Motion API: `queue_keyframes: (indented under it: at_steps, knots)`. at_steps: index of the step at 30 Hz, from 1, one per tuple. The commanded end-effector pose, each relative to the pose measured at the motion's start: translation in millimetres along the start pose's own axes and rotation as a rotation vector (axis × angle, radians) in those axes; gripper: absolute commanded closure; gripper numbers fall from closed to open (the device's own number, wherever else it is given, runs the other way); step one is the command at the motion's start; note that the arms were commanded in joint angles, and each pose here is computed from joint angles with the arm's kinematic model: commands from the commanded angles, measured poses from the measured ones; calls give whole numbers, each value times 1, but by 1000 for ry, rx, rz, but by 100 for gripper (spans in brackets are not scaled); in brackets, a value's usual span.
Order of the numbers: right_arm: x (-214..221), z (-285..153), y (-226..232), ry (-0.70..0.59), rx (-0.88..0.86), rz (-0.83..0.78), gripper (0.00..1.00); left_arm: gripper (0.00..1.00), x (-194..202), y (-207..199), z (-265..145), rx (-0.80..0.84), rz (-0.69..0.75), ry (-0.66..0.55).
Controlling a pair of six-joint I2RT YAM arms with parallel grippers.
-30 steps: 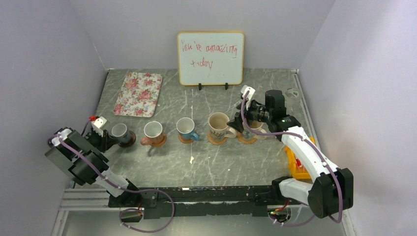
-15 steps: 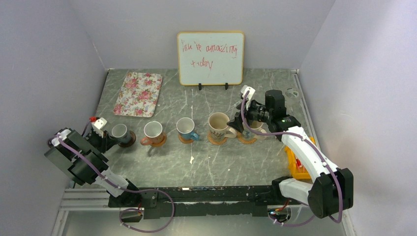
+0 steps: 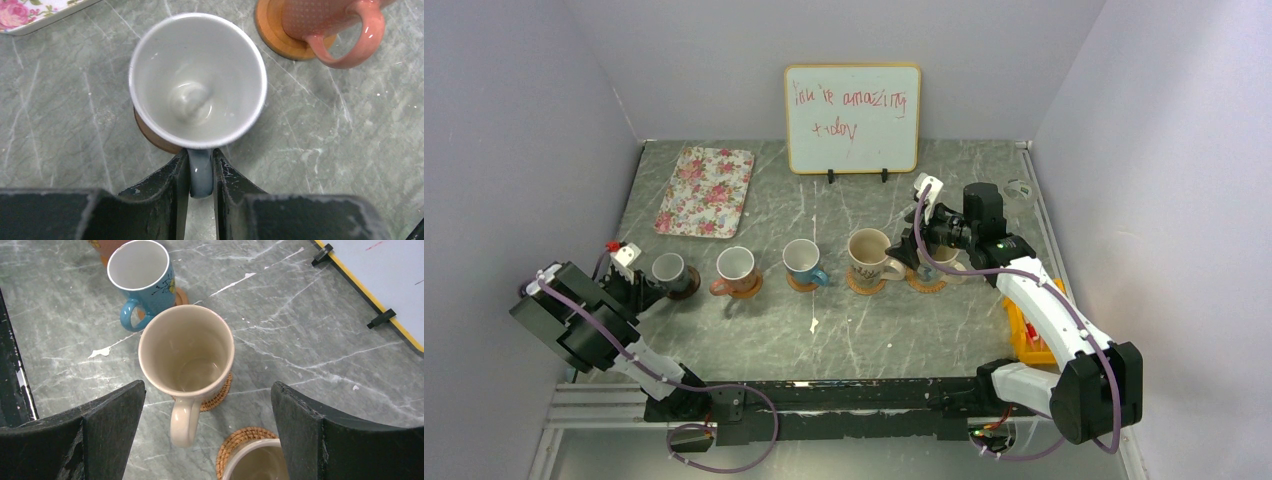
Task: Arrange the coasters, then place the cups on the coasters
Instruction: Place the cup on the coaster.
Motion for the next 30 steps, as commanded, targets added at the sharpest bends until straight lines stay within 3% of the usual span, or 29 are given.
queue_keyframes:
  at_steps: [1, 30]
  knots:
    - [-11, -3, 2, -47, -11, -29, 0, 71, -9, 1, -4, 10, 36, -45]
    - [-12, -4, 2, -51, -8, -26, 0, 72, -15, -3, -5, 59, 42, -79]
Point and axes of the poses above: each gripper's point midway between its finger pads, its own z axis out along the fingers, its own y axis along the line the jaws close on, x = y × z, the point moved 6 cm from there along -z, back along the fingers, and after that the axes turned 3 degrees about z, right-handed, at the moved point
